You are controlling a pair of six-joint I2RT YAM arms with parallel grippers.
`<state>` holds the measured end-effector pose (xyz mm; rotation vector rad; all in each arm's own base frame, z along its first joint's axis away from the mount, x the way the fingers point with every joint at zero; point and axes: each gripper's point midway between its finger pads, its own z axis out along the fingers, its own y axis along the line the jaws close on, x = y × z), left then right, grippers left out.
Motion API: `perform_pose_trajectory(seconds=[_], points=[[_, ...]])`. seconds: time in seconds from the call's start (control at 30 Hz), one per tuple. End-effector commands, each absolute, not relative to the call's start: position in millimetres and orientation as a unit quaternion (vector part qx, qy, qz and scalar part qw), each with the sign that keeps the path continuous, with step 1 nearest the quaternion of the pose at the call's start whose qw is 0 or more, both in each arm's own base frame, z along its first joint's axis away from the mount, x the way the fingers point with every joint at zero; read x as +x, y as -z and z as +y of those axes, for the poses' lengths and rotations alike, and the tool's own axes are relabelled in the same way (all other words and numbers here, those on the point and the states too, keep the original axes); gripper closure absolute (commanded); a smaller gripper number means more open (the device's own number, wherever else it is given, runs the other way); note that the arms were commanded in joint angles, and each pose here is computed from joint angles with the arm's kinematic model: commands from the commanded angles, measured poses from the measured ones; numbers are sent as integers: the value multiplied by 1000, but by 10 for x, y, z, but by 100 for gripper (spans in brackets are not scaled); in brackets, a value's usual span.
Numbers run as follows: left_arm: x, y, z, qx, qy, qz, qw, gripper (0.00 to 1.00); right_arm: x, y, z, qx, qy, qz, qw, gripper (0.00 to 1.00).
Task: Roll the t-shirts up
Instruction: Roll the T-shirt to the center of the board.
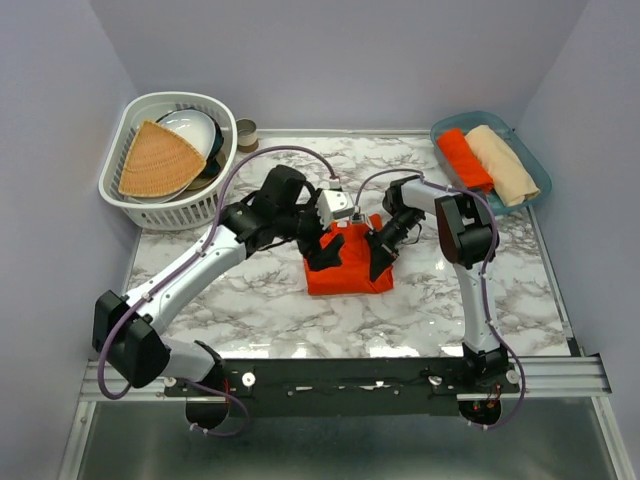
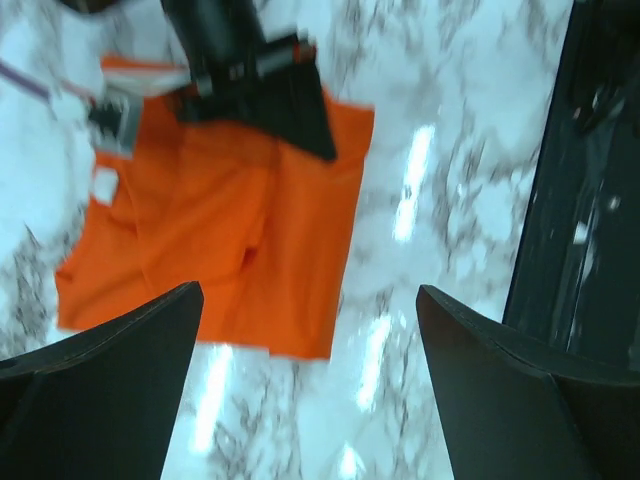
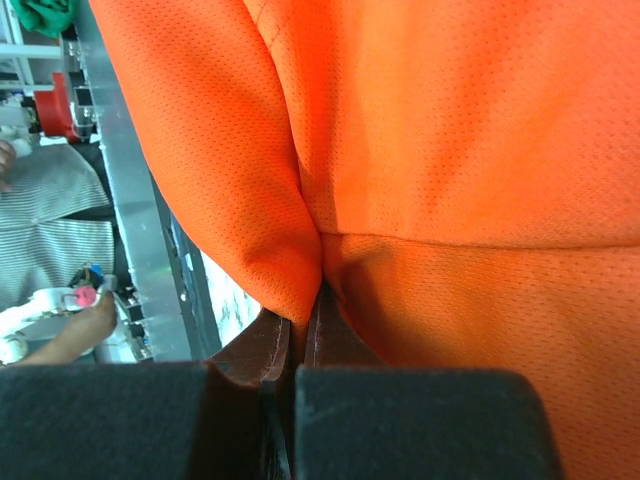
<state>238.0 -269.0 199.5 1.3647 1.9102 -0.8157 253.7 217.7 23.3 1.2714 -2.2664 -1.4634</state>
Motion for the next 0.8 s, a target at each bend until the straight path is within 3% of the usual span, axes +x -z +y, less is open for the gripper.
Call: perform_pose_trajectory(seconds=[0.0, 0.03, 0.07, 0.17, 0.3, 0.33, 0.37, 0.77], points=[[2494, -2269, -3058, 472, 313, 732, 380, 2, 2327, -233, 2011, 387, 477, -770, 170, 94], [2448, -2240, -3052, 506, 302, 714, 378, 17, 2330, -223, 2013, 386, 477, -771, 171, 94], [2454, -2200, -3027, 579, 257, 666, 393, 24, 2339, -225, 2026, 383, 479, -771, 171, 94], [2261, -1945, -2986, 645, 206, 621, 394, 33, 2335, -212, 2042, 377, 484, -771, 172, 94], [2016, -1525, -2977, 683, 224, 582, 381, 29, 2317, -189, 2045, 377, 489, -767, 173, 94], [1955, -1446, -3006, 690, 227, 578, 372, 4, 2305, -181, 2040, 377, 490, -766, 174, 94], [1925, -1380, -3009, 694, 227, 578, 366, 1, 2299, -182, 2044, 377, 492, -765, 174, 94], [1901, -800, -2900, 727, 174, 585, 314, 5, 2206, -186, 2097, 361, 522, -753, 172, 94]])
